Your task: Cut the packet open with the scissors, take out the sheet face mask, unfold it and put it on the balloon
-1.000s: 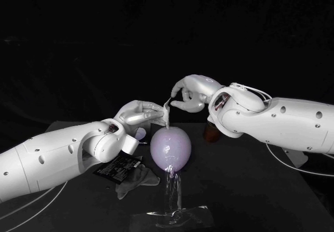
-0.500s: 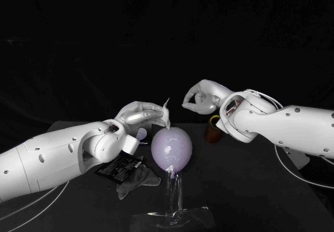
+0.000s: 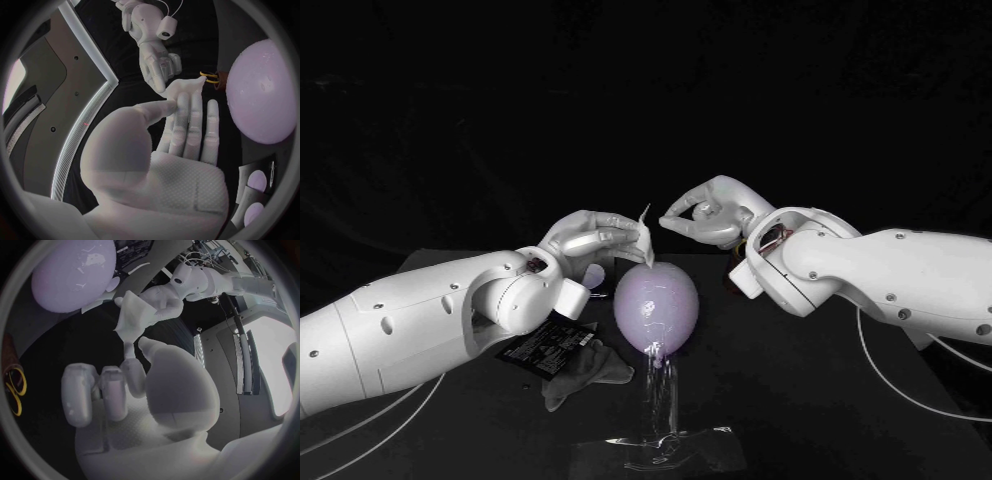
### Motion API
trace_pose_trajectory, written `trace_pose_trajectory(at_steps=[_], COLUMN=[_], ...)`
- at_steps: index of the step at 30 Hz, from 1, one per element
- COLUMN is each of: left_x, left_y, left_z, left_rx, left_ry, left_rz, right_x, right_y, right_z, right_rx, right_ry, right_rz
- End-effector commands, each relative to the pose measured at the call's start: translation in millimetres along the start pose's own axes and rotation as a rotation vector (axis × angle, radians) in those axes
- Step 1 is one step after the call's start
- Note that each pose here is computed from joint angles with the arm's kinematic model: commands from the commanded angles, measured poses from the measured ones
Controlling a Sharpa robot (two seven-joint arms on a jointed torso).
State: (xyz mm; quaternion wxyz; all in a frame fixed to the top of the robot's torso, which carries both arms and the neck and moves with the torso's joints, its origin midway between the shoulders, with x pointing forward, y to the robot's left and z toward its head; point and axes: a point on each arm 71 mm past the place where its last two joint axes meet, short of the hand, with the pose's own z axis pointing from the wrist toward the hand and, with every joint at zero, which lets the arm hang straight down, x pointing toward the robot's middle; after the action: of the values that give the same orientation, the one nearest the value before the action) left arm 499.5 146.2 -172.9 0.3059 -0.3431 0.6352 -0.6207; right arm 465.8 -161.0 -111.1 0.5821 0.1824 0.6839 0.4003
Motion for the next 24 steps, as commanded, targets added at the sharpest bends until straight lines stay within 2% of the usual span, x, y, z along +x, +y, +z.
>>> trace_pose_trajectory(at_steps=[1, 7, 16, 24], left_x=[2.4, 2.3, 2.5, 3.0], left_y=[-0.6, -0.5, -0.6, -0.6], left_z=[0.6, 0.3, 0.3, 0.3], left_rx=[-0.004, -0.006, -0.006, -0.006], left_ry=[0.007, 0.005, 0.006, 0.007], left_rz=[-0.006, -0.002, 0.004, 0.006], right_x=[3.9, 11.1, 23.7, 28.5], right_y=[3.4, 5.3, 7.6, 6.8], right_z=[0.8, 3.8, 6.6, 7.9], right_rx=[-0.016, -0.010, -0.008, 0.001], right_ry=[-0.039, -0.037, -0.002, 0.021], right_rz=[0.064, 0.058, 0.050, 0.029])
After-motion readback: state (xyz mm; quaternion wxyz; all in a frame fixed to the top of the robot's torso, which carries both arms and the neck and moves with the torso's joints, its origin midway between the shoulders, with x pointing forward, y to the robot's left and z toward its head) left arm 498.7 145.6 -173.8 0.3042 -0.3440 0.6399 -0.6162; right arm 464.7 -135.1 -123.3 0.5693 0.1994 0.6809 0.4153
